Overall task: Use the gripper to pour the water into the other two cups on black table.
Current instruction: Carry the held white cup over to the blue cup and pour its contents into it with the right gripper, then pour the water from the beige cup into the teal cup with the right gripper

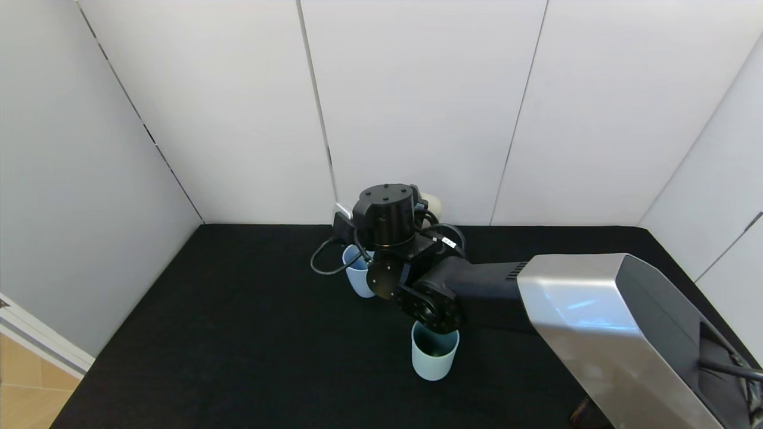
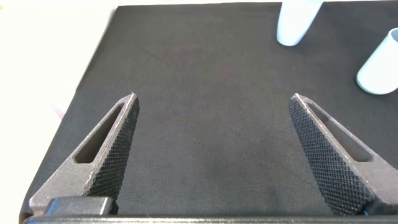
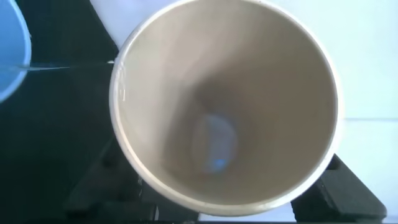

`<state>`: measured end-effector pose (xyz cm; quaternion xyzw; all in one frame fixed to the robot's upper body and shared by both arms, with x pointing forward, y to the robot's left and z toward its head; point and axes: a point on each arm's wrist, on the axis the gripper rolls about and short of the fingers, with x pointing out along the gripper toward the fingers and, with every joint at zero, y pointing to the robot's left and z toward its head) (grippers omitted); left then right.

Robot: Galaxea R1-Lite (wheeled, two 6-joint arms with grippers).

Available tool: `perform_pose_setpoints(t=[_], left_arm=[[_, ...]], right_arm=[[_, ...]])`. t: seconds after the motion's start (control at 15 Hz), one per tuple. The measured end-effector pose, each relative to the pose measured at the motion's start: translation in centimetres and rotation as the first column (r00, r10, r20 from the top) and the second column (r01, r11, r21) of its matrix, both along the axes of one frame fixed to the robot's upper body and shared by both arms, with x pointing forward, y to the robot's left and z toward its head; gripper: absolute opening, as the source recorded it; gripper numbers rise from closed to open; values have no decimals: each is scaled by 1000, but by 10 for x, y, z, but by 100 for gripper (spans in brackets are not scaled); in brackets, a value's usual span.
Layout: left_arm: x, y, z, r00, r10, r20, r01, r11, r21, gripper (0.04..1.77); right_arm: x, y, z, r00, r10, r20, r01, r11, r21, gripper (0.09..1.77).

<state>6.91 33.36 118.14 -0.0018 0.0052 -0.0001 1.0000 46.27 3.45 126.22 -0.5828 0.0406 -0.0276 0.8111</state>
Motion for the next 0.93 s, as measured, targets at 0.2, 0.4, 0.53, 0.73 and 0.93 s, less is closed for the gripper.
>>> perform_pose_setpoints(t=[0.2,0.4,0.53,0.73,0.93], left_arm=[[0,0,0,1000,0,0,0,1000,-1,172],[0,0,0,1000,0,0,0,1000,0,172],[0,0,0,1000,0,0,0,1000,0,172],[0,0,0,1000,0,0,0,1000,-1,172],[0,0,0,1000,-1,0,1,1000,-1,172]], right_arm=[[0,-2,-4,1000,-13,-24,15,993,121,127],[-4,-5,-5,997,-21,-73,40,965,260,127],[-7,-11,4,994,-30,-106,63,945,322,127],[-19,-30,35,987,-19,-159,82,914,397,127],[-30,-57,69,985,-39,-167,113,877,468,127]])
